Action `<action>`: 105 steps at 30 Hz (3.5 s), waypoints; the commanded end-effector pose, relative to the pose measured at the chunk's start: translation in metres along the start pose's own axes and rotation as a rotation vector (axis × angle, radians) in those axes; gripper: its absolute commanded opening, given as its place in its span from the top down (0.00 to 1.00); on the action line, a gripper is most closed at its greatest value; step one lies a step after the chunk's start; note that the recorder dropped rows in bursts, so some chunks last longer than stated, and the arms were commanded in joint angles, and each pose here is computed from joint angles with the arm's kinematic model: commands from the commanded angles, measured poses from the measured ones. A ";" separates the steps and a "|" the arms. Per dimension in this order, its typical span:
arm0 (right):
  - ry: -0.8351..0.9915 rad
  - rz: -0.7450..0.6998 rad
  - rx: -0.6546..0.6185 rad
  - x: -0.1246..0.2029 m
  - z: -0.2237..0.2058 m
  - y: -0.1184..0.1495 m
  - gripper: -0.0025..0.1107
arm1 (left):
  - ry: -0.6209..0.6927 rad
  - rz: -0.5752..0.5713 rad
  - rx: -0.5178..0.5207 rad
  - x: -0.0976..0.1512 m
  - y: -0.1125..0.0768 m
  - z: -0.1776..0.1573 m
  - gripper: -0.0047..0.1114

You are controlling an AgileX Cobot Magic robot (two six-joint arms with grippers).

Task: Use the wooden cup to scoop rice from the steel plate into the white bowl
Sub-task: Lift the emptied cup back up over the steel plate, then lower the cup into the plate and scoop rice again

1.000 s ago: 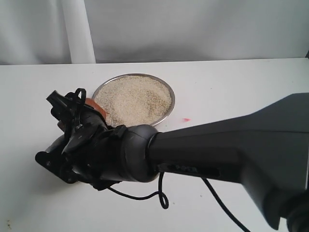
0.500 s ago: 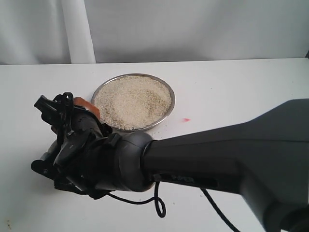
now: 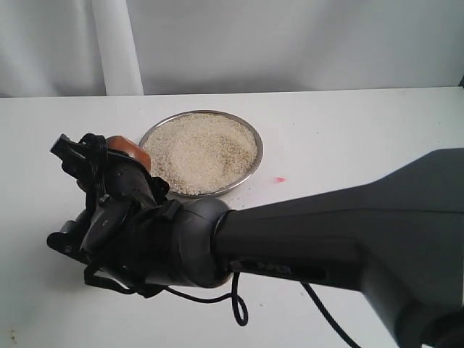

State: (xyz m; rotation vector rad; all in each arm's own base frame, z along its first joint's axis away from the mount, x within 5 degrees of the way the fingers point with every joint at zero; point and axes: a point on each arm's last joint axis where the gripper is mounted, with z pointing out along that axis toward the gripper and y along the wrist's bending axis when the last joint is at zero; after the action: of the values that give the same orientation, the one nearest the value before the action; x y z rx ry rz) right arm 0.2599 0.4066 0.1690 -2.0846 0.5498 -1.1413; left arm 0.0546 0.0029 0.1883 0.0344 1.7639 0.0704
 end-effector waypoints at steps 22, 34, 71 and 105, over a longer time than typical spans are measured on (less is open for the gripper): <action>0.103 0.988 -0.170 0.219 0.014 0.038 0.98 | -0.009 -0.013 0.006 0.000 0.000 0.000 0.96; 0.276 0.972 -0.286 0.236 0.055 0.056 0.98 | -0.009 -0.013 0.006 0.000 0.000 0.000 0.96; 0.317 0.349 -0.549 0.166 0.131 0.087 0.98 | -0.009 -0.013 0.006 0.000 0.000 0.000 0.96; 0.176 0.322 -0.420 0.110 0.159 0.100 0.98 | -0.009 -0.013 0.006 0.000 0.000 0.000 0.96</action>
State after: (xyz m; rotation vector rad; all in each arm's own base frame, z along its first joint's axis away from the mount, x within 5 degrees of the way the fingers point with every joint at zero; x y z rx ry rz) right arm 0.4524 0.3203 0.1061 -2.1351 1.2384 -1.1411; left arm 0.0546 0.0029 0.1883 0.0344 1.7639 0.0704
